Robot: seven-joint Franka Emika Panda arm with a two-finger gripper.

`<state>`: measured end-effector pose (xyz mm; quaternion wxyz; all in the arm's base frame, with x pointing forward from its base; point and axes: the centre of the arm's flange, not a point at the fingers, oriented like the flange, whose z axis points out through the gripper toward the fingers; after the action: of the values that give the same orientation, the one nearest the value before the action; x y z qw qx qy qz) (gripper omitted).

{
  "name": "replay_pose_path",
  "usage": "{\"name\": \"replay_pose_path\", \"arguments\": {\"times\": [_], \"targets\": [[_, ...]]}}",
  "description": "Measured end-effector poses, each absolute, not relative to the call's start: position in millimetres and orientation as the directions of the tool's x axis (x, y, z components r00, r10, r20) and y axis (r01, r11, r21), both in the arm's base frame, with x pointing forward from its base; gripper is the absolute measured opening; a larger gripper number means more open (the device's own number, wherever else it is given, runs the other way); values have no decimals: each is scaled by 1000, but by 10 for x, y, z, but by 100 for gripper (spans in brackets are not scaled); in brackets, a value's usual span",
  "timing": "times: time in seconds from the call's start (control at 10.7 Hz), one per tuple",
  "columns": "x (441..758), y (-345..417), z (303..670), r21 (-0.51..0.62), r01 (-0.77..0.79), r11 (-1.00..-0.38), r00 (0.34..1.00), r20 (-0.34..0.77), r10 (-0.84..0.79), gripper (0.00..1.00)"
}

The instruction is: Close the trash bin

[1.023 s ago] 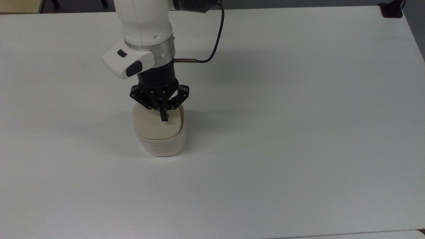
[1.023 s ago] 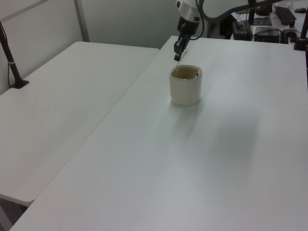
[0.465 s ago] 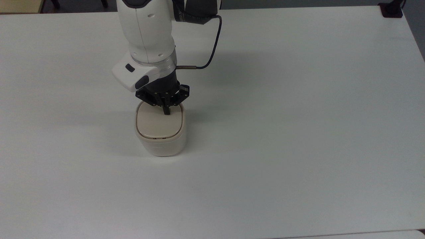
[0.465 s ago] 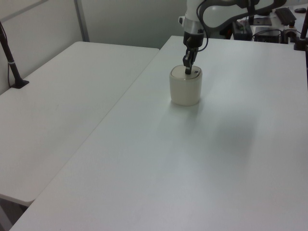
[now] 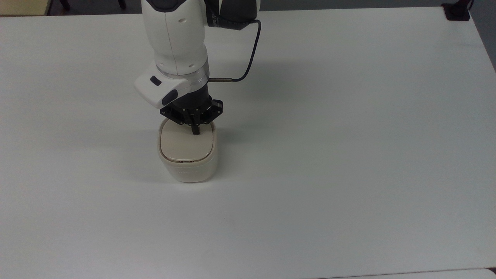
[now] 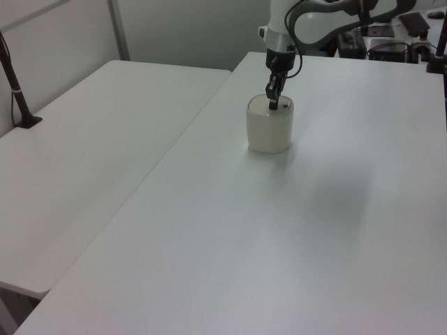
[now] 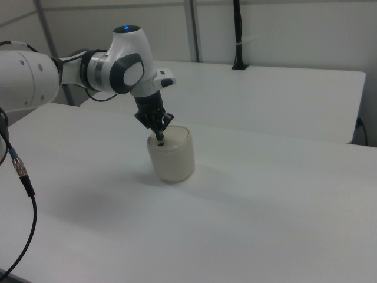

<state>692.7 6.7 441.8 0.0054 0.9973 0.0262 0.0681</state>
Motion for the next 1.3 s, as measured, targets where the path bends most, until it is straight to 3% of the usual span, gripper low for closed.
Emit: {"name": "replay_pose_path", "arguments": {"times": [0.47,0.65,0.74,0.93,1.3], "targets": [[6918,98,4465,23,59,-998,988,140,62,1],[6754,78,4772,16,56,-998,993,100,58,5],[6575,53,5044,10,53,-999,997,63,54,12],[6137,30,5526,-4,52,-999,999,-6,52,39],[5521,-22,5878,-19,48,-999,999,-9,48,99]]}}
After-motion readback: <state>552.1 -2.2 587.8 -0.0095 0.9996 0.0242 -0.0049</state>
